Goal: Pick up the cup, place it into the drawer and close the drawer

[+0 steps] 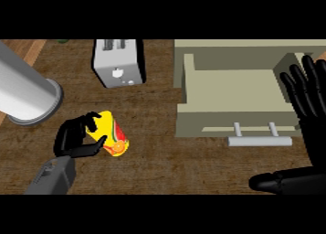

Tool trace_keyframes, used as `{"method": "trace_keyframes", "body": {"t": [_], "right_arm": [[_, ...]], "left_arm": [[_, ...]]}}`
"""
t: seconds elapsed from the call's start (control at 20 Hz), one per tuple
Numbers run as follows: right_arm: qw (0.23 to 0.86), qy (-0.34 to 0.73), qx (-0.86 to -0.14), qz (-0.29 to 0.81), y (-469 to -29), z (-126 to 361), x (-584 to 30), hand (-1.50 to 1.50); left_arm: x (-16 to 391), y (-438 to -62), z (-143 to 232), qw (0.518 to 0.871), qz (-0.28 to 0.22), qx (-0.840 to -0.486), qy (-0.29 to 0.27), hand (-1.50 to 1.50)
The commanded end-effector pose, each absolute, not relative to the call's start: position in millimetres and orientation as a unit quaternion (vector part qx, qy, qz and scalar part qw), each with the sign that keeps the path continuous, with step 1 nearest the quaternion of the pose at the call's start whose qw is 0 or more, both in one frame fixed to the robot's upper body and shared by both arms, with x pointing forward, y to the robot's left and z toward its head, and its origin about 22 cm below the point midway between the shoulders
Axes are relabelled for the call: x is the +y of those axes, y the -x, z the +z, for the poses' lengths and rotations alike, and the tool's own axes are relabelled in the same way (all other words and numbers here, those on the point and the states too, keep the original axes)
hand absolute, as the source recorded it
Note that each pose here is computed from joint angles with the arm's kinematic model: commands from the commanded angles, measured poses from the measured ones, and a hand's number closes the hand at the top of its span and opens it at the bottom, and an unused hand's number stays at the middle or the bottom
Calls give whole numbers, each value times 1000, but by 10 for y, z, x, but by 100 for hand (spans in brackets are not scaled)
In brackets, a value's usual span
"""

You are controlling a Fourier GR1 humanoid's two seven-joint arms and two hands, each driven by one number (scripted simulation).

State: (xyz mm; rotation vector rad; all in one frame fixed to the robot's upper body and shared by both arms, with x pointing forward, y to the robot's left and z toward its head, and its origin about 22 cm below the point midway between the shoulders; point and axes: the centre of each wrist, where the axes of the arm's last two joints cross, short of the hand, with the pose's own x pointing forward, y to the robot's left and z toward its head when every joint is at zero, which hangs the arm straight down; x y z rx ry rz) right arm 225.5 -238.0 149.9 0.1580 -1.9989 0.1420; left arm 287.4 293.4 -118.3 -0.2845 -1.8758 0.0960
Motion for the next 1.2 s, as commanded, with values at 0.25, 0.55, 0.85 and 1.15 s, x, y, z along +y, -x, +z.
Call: {"method": "trace_keyframes", "body": {"t": [0.25, 0.55, 0.85, 1.15], "right_arm": [[538, -64, -838, 63, -2269, 1435, -2302, -150], [542, -60, -836, 59, -2099, 1551, -2311, -150], [544, -52, -836, 52, -2223, 1519, -2334, -150], [540, -52, -838, 58, -2195, 1327, -2483, -150]], "left_arm": [[2763, -2751, -1239, 521, 133, -840, 72, 150], [2633, -2842, -886, 500, 81, -855, 108, 150], [2286, -3185, -109, 487, 47, -861, 143, 150], [2000, -3215, 425, 488, 50, -855, 168, 150]]}}
